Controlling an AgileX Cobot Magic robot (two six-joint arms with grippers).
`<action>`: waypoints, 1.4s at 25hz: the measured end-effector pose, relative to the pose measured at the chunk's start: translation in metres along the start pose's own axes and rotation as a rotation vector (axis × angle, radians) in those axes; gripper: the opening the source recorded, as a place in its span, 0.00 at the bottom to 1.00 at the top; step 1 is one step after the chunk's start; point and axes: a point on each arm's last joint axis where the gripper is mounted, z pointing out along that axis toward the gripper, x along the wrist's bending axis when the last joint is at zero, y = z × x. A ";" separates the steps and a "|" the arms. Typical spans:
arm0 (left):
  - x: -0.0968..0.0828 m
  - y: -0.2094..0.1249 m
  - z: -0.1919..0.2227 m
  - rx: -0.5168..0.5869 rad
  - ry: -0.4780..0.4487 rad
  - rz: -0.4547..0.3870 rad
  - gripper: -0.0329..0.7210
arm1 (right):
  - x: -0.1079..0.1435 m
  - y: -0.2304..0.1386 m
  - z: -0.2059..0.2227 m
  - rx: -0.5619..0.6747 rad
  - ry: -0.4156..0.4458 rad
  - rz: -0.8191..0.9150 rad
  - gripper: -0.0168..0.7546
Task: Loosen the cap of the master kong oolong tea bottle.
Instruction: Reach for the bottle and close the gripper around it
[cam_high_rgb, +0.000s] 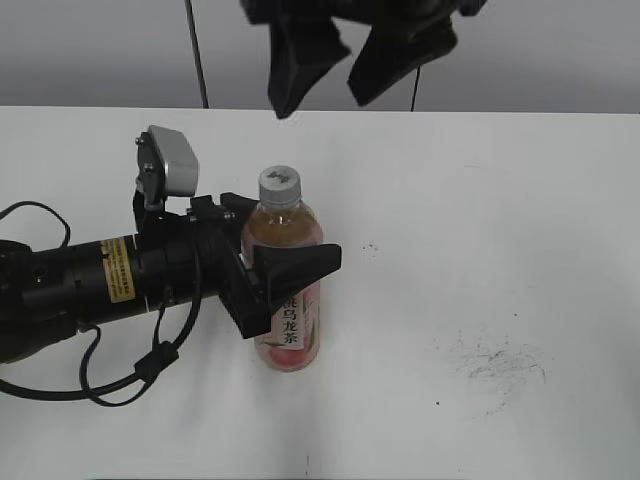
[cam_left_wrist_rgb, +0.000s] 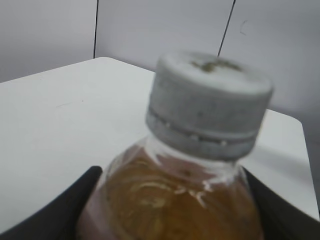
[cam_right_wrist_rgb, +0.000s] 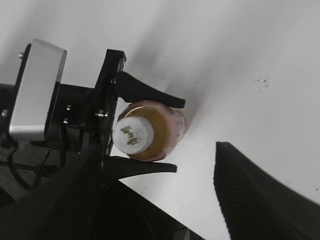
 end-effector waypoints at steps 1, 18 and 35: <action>0.000 0.000 0.000 0.000 0.000 0.000 0.64 | 0.003 0.000 0.007 0.016 0.001 0.007 0.70; 0.000 0.000 0.000 0.000 0.000 0.000 0.64 | 0.006 0.001 0.058 0.144 0.045 0.064 0.70; 0.000 0.000 0.000 0.000 0.000 0.000 0.64 | 0.030 -0.004 0.067 0.150 -0.052 -0.078 0.69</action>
